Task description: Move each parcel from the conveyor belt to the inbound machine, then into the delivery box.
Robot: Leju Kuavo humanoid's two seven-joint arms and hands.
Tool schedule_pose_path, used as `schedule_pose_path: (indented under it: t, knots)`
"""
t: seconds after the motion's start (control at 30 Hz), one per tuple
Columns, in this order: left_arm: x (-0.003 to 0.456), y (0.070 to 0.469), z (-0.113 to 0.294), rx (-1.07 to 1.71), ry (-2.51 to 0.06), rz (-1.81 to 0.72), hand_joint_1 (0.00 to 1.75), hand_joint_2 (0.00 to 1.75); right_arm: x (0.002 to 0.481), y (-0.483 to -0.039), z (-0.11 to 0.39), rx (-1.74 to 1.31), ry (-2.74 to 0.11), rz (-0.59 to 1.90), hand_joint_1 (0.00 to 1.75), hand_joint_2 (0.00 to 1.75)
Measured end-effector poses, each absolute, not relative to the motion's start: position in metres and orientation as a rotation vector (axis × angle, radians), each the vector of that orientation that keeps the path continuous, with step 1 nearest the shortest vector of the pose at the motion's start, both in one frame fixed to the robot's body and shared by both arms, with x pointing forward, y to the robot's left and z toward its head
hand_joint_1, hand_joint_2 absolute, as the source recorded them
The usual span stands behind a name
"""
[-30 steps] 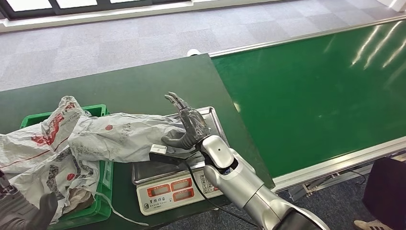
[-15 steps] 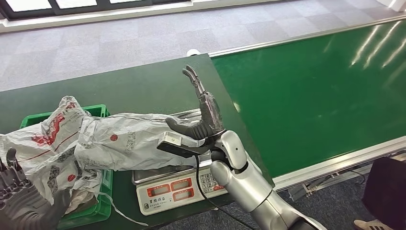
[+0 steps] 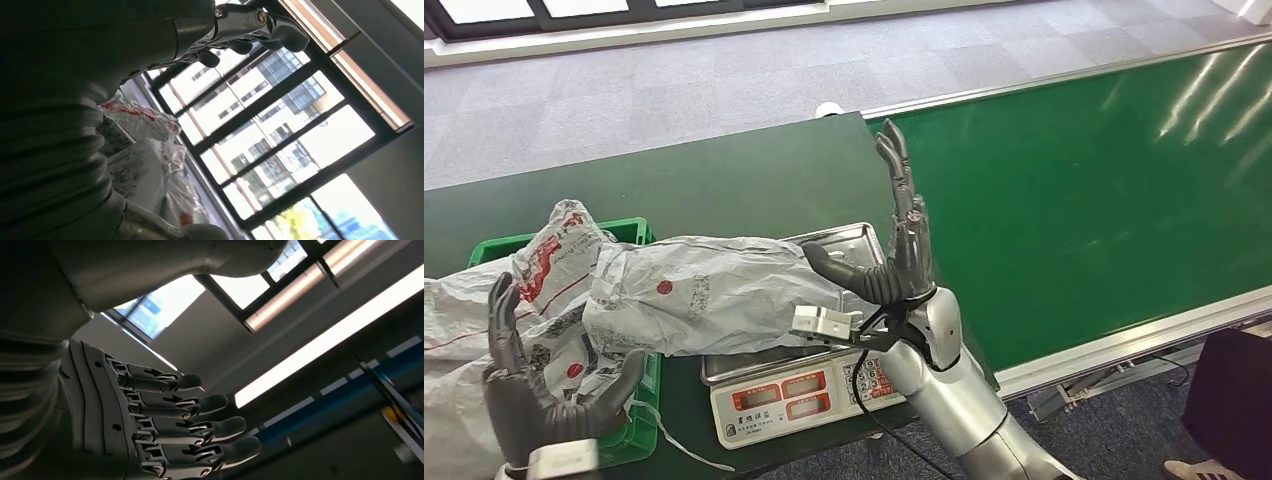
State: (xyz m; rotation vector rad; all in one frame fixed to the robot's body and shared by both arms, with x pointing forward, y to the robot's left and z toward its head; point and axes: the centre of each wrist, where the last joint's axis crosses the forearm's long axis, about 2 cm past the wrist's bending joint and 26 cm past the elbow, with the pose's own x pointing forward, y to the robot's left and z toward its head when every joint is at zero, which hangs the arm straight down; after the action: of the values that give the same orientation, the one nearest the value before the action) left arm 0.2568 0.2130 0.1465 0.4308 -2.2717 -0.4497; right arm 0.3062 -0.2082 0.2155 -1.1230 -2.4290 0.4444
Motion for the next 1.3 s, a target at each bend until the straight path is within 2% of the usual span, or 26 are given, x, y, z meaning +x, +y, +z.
schedule_pose_path:
  t: [0.1, 0.3, 0.47, 0.63, 0.83, 1.2, 1.3]
  knots:
    - [0.278, 0.206, 0.136, 0.603, -2.179, -0.636, 0.0, 1.75, 0.295, -0.208, 0.23, -1.188, -2.609, 0.324, 0.0, 1.75]
    - [0.315, 0.185, 0.133, 0.662, -2.086, -0.872, 0.0, 1.75, 0.278, -0.21, 0.261, -1.268, -2.684, 0.078, 0.0, 1.75]
    - [0.333, 0.17, 0.133, 0.678, -2.034, -1.005, 0.0, 1.75, 0.266, -0.209, 0.271, -1.279, -2.691, -0.022, 0.0, 1.75]
    - [0.337, 0.162, 0.126, 0.674, -1.985, -1.114, 0.0, 1.75, 0.266, -0.209, 0.271, -1.257, -2.701, -0.051, 0.0, 1.75]
    - [0.339, 0.15, 0.112, 0.676, -1.826, -1.386, 0.0, 1.75, 0.267, -0.208, 0.268, -1.231, -2.693, -0.062, 0.0, 1.75]
    - [0.354, 0.14, 0.1, 0.614, -1.603, -1.726, 0.0, 1.75, 0.272, -0.206, 0.262, -1.197, -2.674, -0.062, 0.0, 1.75]
    - [0.361, 0.138, 0.102, 0.59, -1.552, -1.807, 1.31, 1.75, 0.273, -0.206, 0.26, -1.197, -2.664, -0.059, 0.0, 1.75]
